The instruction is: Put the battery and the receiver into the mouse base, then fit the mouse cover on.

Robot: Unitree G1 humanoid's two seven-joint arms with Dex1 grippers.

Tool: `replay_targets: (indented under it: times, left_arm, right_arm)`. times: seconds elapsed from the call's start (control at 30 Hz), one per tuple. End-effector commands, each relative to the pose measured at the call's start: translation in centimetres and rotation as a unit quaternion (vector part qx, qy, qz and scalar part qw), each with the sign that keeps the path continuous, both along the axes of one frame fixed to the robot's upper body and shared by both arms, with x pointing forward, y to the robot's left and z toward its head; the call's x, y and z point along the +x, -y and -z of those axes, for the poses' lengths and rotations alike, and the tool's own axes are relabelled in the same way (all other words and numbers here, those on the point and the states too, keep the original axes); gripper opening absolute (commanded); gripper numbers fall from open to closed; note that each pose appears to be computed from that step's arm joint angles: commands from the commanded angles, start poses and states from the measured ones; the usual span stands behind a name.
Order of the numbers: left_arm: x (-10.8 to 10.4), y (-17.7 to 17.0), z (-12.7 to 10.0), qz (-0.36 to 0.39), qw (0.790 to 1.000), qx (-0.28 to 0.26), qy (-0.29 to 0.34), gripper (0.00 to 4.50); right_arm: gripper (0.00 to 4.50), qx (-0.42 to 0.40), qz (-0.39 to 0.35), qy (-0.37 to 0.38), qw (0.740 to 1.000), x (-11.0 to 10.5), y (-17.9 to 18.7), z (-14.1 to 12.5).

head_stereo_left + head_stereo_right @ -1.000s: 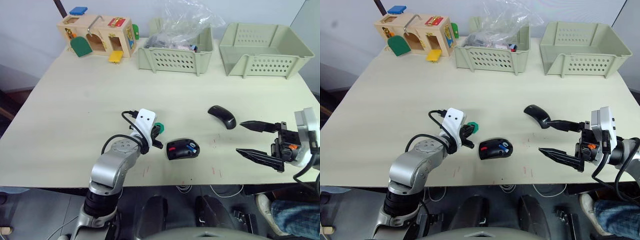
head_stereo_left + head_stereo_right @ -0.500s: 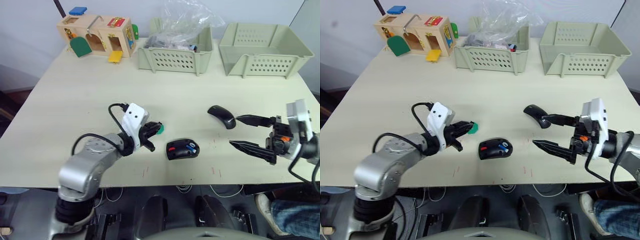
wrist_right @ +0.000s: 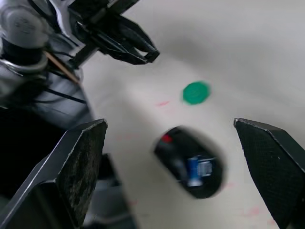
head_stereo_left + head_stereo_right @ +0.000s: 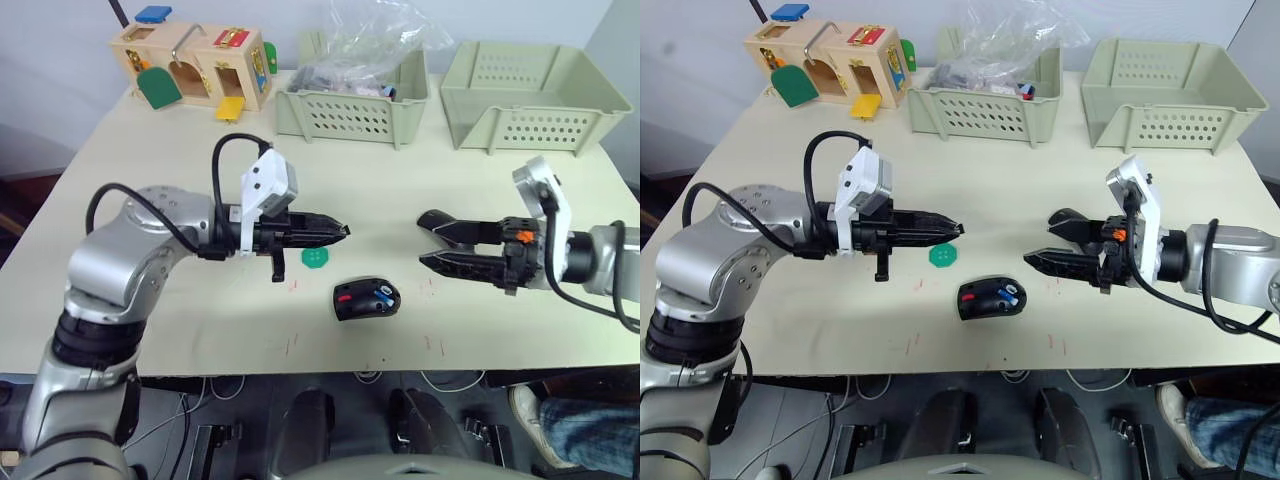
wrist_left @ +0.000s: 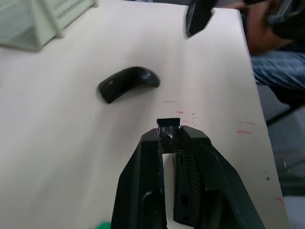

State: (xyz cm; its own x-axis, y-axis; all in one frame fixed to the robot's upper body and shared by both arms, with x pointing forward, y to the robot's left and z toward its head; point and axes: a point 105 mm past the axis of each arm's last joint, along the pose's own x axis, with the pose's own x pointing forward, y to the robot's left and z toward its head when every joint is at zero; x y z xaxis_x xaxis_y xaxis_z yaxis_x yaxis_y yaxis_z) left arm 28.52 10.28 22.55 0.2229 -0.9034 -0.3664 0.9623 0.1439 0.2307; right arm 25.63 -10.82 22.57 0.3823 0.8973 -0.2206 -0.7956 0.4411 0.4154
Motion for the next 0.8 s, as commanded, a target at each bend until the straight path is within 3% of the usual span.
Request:
replay_targets:
  times: [0.03, 0.13, 0.23, 0.27, 0.47, 0.57, 0.77, 0.8]
  left_arm:
    - [0.3, 0.8, -1.1, 0.038, 0.999, 0.010, 0.032, 0.18]
    - [0.5, 1.4, -1.2, 0.062, 0.997, 0.020, 0.048, 0.18]
    - [1.0, 1.7, -1.5, 0.083, 0.993, 0.034, 0.072, 0.15]
    - [1.0, 1.8, -1.6, 0.092, 0.992, 0.038, 0.080, 0.15]
    - [0.9, 2.2, -2.0, 0.112, 0.987, 0.043, 0.103, 0.15]
    - [0.7, 2.2, -2.1, 0.113, 0.987, 0.044, 0.105, 0.15]
    - [0.7, 2.3, -2.1, 0.110, 0.987, 0.046, 0.110, 0.15]
    - [0.7, 2.4, -2.1, 0.109, 0.987, 0.045, 0.110, 0.15]
  right_arm:
    - [4.50, 0.036, 0.018, -0.036, 0.999, 0.7, -0.8, -1.5]
    - [4.50, 0.041, 0.001, -0.056, 0.998, 0.9, -1.7, -1.3]
    - [3.68, 0.057, -0.005, -0.072, 0.996, 1.6, -2.4, -1.3]
    - [3.21, 0.063, -0.003, -0.076, 0.995, 1.9, -2.7, -1.4]
    - [3.21, 0.070, -0.018, -0.106, 0.992, 2.3, -3.6, -0.9]
    - [2.46, 0.074, -0.019, -0.117, 0.990, 2.7, -4.2, -0.7]
    - [2.46, 0.086, -0.033, -0.133, 0.987, 3.0, -5.2, -0.8]
    - [2.18, 0.084, -0.037, -0.136, 0.986, 3.0, -5.3, -0.7]
